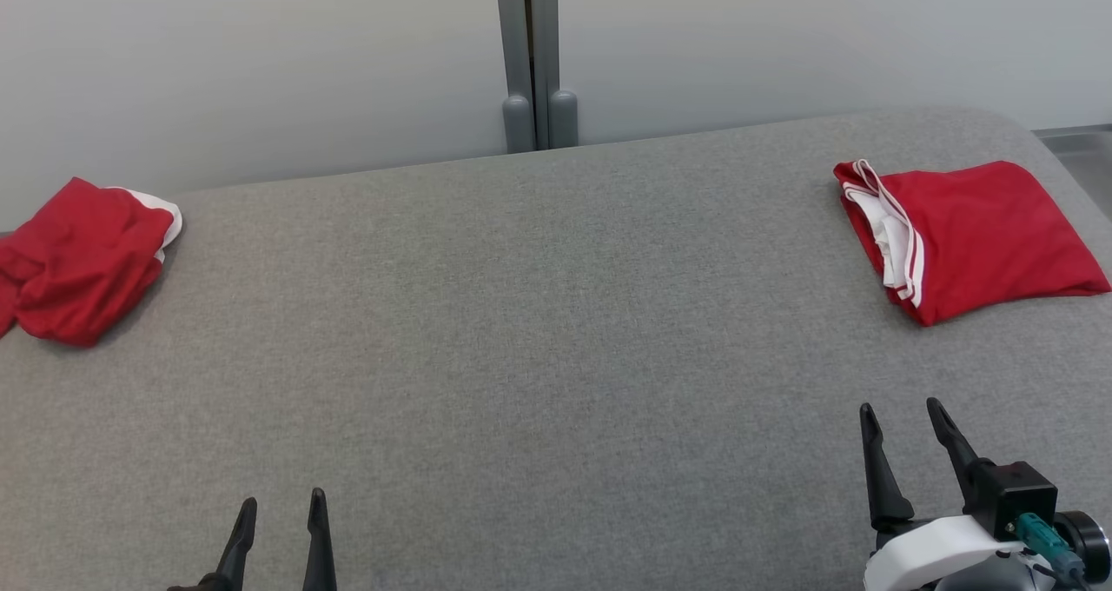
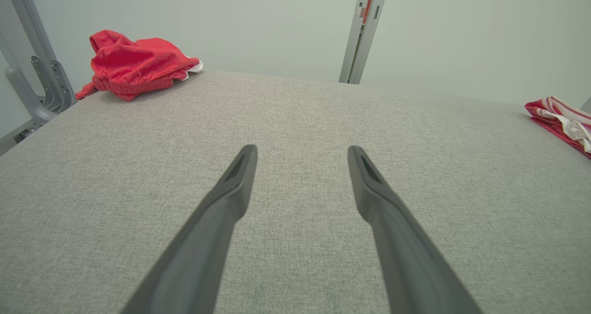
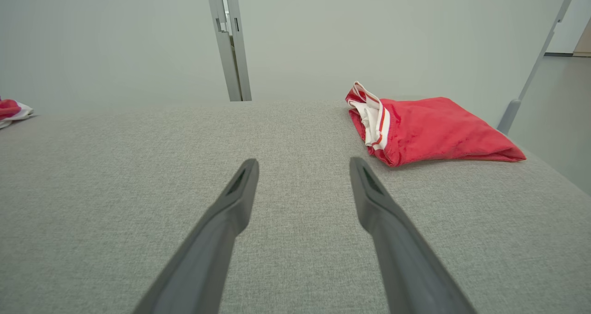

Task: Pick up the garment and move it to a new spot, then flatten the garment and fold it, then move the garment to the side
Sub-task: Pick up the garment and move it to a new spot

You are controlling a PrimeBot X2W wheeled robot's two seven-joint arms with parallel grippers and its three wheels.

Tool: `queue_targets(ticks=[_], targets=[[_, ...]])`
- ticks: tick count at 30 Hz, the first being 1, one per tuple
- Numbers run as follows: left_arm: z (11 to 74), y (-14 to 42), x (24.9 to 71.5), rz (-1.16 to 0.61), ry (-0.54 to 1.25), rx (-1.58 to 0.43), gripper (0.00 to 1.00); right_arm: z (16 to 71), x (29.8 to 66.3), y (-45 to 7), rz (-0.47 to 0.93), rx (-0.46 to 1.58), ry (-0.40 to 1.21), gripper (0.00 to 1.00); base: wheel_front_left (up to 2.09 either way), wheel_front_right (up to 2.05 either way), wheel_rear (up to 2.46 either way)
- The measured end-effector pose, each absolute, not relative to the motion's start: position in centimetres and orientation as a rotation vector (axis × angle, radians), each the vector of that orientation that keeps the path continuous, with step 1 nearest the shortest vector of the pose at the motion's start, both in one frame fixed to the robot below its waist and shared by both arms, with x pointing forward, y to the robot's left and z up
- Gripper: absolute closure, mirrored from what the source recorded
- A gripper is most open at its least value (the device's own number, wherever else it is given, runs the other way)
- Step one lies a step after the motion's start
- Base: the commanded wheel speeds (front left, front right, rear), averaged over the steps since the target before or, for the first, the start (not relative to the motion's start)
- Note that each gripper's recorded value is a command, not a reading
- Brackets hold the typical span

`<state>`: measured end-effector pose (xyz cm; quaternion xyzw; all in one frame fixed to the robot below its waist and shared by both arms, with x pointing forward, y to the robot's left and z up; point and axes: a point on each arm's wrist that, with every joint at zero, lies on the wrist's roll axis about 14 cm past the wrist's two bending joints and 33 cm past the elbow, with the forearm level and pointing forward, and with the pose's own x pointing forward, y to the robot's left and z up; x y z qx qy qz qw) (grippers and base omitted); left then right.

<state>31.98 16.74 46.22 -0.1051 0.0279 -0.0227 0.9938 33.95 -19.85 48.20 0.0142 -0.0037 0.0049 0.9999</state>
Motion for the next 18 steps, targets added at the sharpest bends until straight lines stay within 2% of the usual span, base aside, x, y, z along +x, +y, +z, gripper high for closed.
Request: queue_targets(ticks=[11, 18], targets=[[46.2, 17.4, 31.2, -0.020, 0.054, -0.217, 0.00, 47.7, 34.2, -18.4, 0.056, 0.033, 0.009, 0.00, 0.00, 0.00, 0.00], [46.0, 20.9, 28.7, 0.115, 0.043, -0.227, 0.00, 47.2, 35.1, -13.0, 0.222, 0.055, 0.031, 0.00, 0.00, 0.00, 0.00]])
